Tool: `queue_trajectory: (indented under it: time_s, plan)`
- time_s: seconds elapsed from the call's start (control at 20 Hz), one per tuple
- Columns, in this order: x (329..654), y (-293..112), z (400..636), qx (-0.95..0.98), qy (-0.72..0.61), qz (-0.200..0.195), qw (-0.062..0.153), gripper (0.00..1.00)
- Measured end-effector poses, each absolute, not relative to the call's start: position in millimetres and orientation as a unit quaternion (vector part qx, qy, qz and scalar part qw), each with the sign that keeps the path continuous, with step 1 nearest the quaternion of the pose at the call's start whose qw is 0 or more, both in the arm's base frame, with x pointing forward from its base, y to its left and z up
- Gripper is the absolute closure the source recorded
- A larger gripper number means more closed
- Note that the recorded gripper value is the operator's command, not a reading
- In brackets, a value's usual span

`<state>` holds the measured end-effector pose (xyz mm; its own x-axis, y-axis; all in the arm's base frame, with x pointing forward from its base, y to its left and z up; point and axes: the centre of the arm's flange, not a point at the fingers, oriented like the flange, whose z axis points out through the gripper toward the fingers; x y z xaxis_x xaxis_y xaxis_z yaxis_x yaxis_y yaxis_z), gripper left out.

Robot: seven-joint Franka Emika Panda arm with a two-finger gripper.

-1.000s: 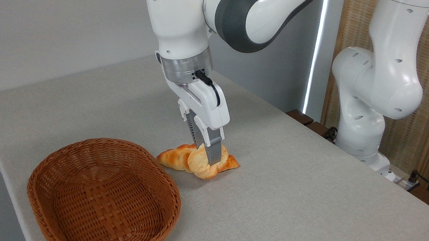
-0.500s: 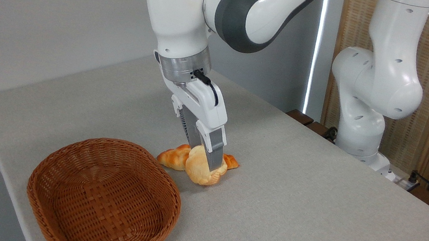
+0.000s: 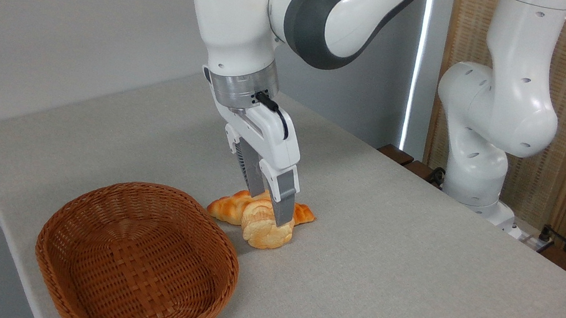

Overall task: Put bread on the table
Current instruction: 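Open the gripper to release the bun and raise it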

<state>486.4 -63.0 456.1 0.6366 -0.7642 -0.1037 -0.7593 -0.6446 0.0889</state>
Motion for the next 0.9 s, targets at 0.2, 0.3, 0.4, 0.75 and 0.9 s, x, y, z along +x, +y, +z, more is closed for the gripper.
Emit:
queue_trajectory:
  time_s: [0.2,0.3,0.4,0.75,0.9]
  plan:
    - [491.2,-57.1,471.0,0.908,-0.416,-0.049,0.015,0.0]
    - [494.6,-52.0,480.5,0.911,-0.411,-0.039,0.013,0.0]
    - [499.3,-41.5,491.5,0.915,-0.402,-0.027,0.011,0.0]
    - [511.6,-14.7,525.2,0.925,-0.379,0.009,0.003,0.0]
    - [516.3,-14.4,528.9,0.925,-0.378,0.028,-0.003,0.0]
